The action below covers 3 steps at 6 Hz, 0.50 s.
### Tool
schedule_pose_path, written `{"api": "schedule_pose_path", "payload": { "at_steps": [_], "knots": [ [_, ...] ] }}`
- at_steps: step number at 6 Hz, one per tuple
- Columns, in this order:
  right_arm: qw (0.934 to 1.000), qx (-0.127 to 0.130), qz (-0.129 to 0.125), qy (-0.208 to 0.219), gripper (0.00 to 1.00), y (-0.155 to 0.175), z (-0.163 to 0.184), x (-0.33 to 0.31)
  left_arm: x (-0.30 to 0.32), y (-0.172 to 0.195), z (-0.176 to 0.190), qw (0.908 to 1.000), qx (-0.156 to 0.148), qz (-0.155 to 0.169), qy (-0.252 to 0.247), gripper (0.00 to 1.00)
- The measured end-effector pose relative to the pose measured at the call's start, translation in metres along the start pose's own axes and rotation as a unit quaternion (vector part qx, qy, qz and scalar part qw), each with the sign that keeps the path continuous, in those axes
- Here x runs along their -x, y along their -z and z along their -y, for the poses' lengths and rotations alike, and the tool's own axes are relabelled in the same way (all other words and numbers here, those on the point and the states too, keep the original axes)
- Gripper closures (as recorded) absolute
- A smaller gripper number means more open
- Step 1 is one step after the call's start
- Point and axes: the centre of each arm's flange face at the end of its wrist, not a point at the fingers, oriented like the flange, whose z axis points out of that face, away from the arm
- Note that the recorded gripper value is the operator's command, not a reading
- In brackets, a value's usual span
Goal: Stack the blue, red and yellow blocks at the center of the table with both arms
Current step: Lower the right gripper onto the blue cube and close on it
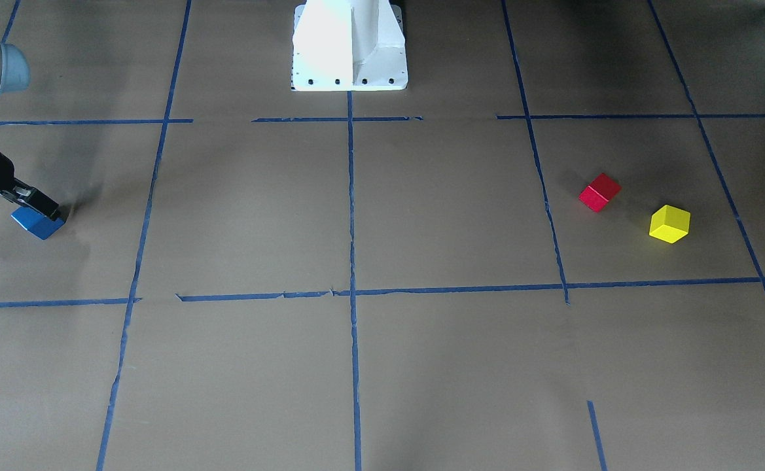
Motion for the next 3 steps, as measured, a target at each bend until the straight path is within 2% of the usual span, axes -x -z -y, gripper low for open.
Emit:
{"api": "schedule_pose_path", "payload": {
  "at_steps": [1, 2, 3],
  "knots": [
    [1.0000, 0.000, -0.001, -0.001, 0.16, -0.0026, 0.0022, 0.0014, -0.0004, 0.0006, 0.0001, 1.0000, -0.001, 0.000, 0.000, 0.00],
    [1.0000, -0.001, -0.003, -0.001, 0.40, -0.0042, 0.0034, 0.0013, -0.0019, 0.0026, -0.0002, 1.0000, -0.003, 0.000, -0.001, 0.00],
    [1.0000, -0.003, -0.004, -0.002, 0.86, -0.0049, 0.0042, 0.0008, -0.0045, 0.0050, -0.0010, 1.0000, -0.004, 0.001, -0.003, 0.00]
  ]
}}
